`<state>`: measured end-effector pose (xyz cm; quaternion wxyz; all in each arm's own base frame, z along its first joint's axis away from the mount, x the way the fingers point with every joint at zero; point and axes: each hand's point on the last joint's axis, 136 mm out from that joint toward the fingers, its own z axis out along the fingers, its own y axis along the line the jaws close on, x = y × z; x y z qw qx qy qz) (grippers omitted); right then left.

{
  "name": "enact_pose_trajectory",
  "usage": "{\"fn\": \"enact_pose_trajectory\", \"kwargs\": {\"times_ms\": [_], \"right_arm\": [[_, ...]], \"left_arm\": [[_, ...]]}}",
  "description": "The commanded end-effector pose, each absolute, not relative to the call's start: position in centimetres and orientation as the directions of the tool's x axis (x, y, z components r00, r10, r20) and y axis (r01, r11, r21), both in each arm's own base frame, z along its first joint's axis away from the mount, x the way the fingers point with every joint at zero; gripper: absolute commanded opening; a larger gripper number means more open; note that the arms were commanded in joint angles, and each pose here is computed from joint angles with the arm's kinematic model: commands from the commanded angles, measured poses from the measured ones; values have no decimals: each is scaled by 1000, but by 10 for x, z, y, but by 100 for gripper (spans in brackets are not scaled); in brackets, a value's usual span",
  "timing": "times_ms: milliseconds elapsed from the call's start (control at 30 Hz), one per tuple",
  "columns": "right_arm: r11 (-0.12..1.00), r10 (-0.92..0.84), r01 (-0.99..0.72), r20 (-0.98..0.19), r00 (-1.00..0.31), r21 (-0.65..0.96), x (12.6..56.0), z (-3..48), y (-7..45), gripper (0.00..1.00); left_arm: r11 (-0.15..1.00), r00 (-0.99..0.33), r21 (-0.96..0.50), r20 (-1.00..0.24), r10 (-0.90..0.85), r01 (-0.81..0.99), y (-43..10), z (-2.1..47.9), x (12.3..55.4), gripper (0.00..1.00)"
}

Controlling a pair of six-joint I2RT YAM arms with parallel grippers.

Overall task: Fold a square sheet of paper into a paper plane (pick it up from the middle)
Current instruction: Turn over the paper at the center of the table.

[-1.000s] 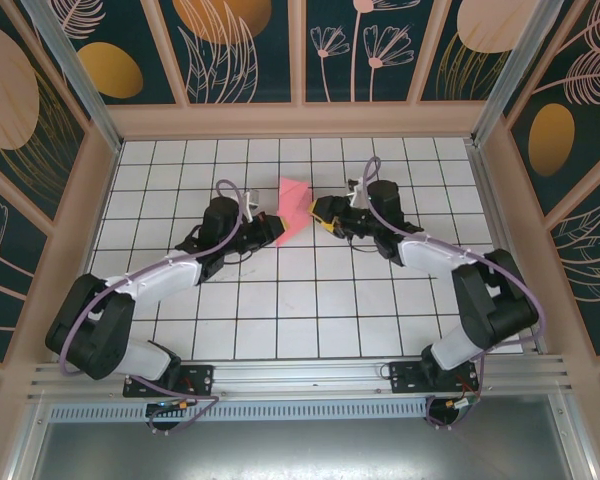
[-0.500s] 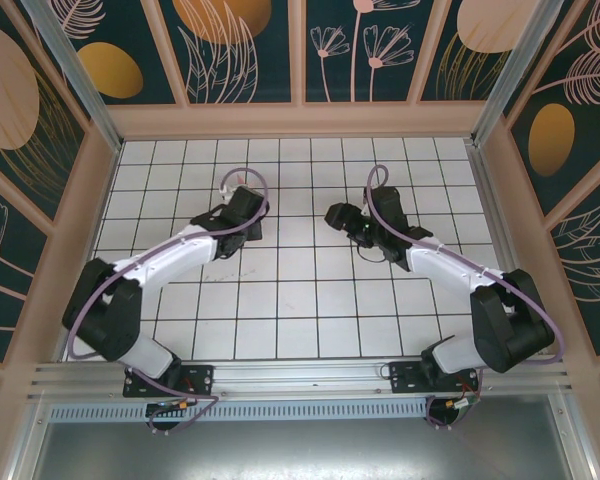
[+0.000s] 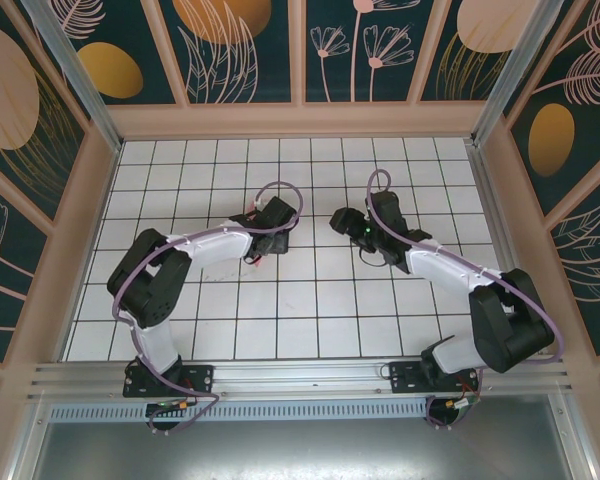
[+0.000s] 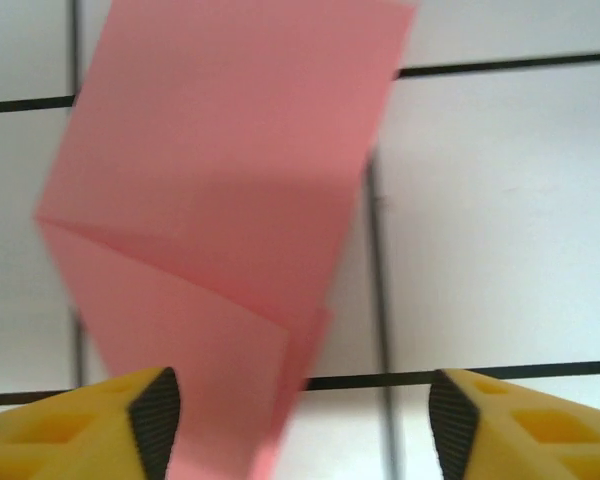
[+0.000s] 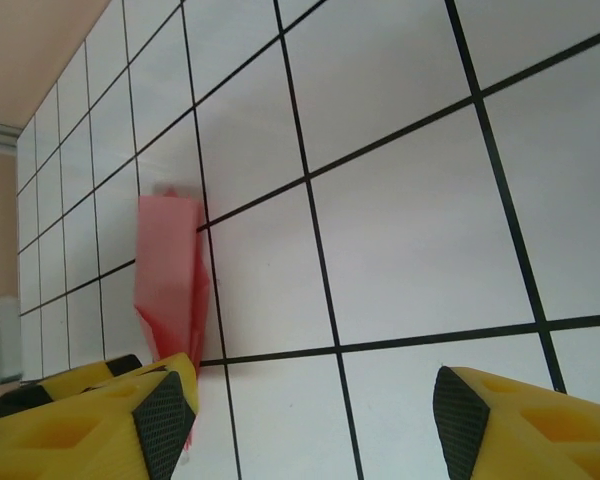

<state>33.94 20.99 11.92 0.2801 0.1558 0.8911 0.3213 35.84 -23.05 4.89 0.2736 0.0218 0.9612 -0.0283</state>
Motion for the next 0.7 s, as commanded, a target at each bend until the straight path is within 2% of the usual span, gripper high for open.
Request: {"fn": "enact_pose_trajectory", "kwargs": {"times_ms": [0,100,233,267,367,500,667], "right_arm": [[750,440,86,-398,-805,655,338,109,221,68],[747,389,32,-398,-831,664,336,105,249,62],[720,304,-47,-375,-875,693,334,100,307,43],[707,281,-69,-370,-885,704,333,99,324,36],[672,227,-122,-360,-905,730,331,97,370,26],[663,174,-153,-349,-921,733,331,85,416,19],[656,130,-155,-313,-941,739,335,66,452,17]], "left_arm": [[956,-823,-257,-567,-29,144,-257,85,366,77],[927,-809,-352,-579,-105,132,-243,106,370,88],[924,-765,-381,-602,-227,26,-194,119,376,98],[931,-748,-365,-615,-250,-12,-179,120,376,98],[937,-709,-330,-635,-307,-110,-144,122,376,98],[920,-680,-334,-628,-378,-203,-113,118,371,98],[901,-662,-354,-616,-426,-251,-98,112,364,98]]}}
